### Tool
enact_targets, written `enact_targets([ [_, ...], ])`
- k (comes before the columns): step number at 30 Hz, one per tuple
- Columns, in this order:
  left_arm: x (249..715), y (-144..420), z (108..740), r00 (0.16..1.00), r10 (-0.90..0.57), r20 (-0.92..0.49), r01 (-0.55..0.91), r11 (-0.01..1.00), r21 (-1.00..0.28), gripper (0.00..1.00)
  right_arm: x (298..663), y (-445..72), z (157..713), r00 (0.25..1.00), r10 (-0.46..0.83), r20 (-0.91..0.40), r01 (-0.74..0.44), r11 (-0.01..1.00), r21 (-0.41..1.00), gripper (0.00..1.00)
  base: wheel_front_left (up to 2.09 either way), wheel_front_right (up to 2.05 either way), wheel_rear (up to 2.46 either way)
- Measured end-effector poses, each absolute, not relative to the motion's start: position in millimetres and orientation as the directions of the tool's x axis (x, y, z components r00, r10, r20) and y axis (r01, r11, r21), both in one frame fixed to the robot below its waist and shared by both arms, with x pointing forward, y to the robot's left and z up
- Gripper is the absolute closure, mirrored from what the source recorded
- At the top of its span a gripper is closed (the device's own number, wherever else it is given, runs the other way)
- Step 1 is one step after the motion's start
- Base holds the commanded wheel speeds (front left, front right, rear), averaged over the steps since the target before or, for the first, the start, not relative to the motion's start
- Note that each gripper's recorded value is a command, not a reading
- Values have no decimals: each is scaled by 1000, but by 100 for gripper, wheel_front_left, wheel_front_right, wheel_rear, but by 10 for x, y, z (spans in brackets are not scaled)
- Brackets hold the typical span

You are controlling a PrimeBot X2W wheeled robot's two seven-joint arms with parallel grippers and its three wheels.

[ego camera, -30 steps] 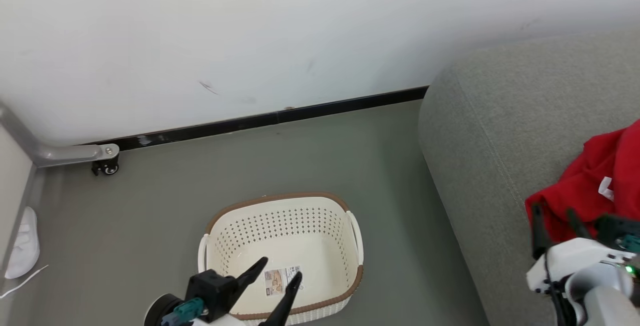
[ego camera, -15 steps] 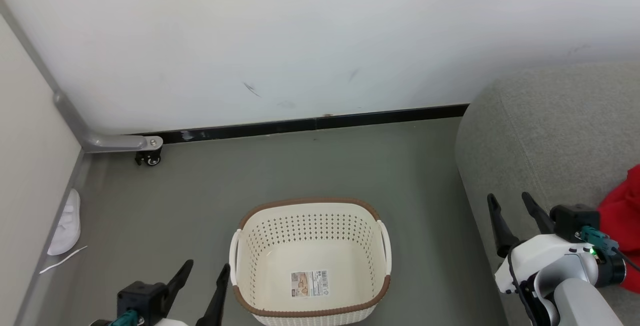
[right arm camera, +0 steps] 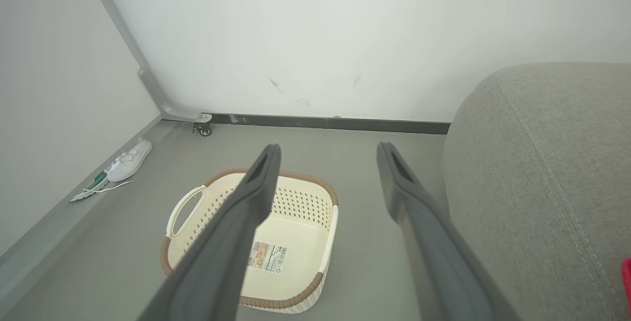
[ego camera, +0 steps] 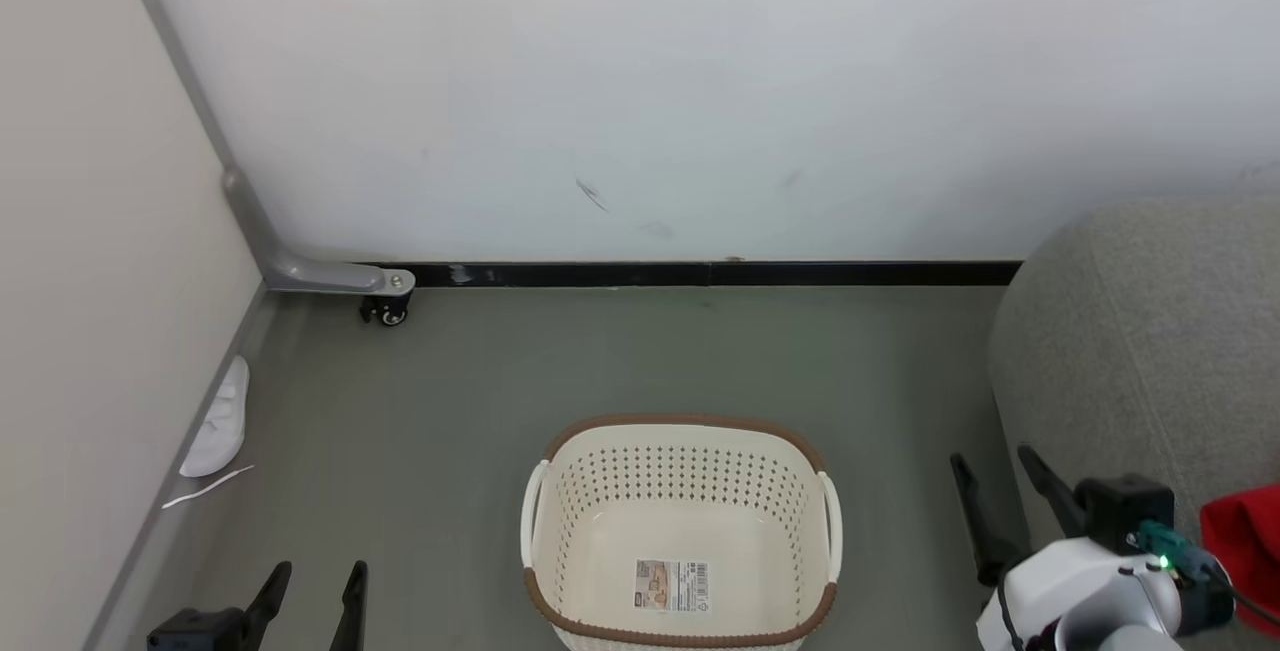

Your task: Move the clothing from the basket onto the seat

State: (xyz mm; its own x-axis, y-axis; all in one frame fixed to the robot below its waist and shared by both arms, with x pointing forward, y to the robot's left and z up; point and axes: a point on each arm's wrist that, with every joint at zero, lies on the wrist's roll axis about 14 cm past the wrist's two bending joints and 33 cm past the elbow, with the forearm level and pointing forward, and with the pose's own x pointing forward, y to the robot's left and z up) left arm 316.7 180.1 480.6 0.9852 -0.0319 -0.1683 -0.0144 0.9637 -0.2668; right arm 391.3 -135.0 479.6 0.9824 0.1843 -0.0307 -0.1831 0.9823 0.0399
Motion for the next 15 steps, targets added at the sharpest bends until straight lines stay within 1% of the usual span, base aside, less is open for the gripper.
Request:
enact_targets([
  [6, 3098, 1932, 4811, 989, 15, -150, -53, 965, -256, 0, 3827, -1343, 4749, 982, 187, -40, -185, 982, 43, 0, 0, 0, 0],
  [10, 3054, 2003, 4866, 994, 36, -104, -60, 969, -238, 0, 3746, -1349, 4703, 981, 185, -51, -182, 982, 54, 0, 0, 0, 0],
  [15, 3000, 2116, 4832, 993, 64, -100, -85, 971, -223, 0, 3637, -1349, 4668, 981, 187, -58, -184, 981, 59, 0, 0, 0, 0],
])
